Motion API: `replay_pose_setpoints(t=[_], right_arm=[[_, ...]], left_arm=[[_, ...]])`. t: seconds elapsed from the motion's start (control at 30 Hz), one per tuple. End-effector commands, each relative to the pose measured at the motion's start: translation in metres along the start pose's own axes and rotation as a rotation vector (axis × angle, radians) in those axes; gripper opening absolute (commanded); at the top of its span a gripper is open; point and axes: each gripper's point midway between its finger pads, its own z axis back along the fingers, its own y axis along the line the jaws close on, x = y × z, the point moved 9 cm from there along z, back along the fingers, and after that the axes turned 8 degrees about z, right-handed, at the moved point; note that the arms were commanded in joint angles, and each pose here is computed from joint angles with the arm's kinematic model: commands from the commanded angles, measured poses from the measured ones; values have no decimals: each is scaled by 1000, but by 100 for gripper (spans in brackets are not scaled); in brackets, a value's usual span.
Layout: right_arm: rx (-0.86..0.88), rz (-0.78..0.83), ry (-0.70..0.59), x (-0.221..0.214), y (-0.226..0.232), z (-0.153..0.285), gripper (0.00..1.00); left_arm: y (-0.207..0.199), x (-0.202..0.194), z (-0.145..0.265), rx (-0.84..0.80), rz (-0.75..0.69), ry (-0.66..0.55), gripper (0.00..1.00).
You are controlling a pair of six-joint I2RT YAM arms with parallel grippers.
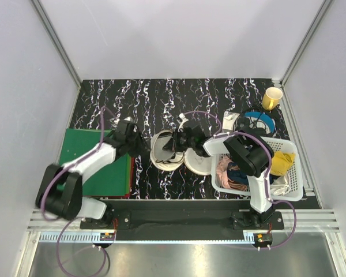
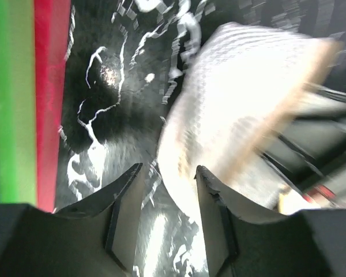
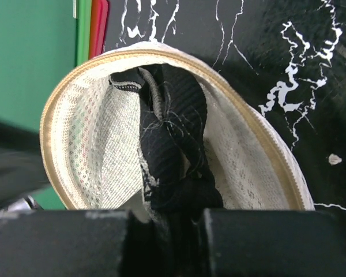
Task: Place the bra in the laundry bag and zip it closed
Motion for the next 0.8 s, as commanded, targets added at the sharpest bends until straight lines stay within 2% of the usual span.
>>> replay_pose_setpoints(t=[0.0, 0.17, 0.27, 0.4, 0.43, 0.53, 0.63, 0.73, 0.77], right_arm=[[-51, 85, 23, 17, 12, 4, 14], [-22, 110, 79, 31, 22, -16, 16], [-30, 129, 125, 42, 32, -22, 22], [-85, 156, 148, 53, 41, -8, 41], [-117, 148, 185, 50, 40, -2, 51], [-182, 153, 189, 56, 46, 14, 66], [-227, 145, 189, 59, 51, 30, 79], [-284, 144, 189, 63, 55, 46, 83], [-311, 152, 162, 67, 58, 55, 88]], left_arm=[[-16, 15, 51, -82, -80, -168, 43], [-45, 17, 88, -239, -122, -225, 40], [-50, 17, 90, -258, -118, -221, 40], [-54, 18, 81, -258, -118, -195, 39], [-54, 18, 79, -258, -116, -192, 38], [-59, 21, 76, -276, -111, -196, 38], [-66, 24, 74, -297, -112, -191, 37], [-73, 24, 69, -312, -127, -172, 36], [-76, 22, 64, -314, -139, -157, 36]])
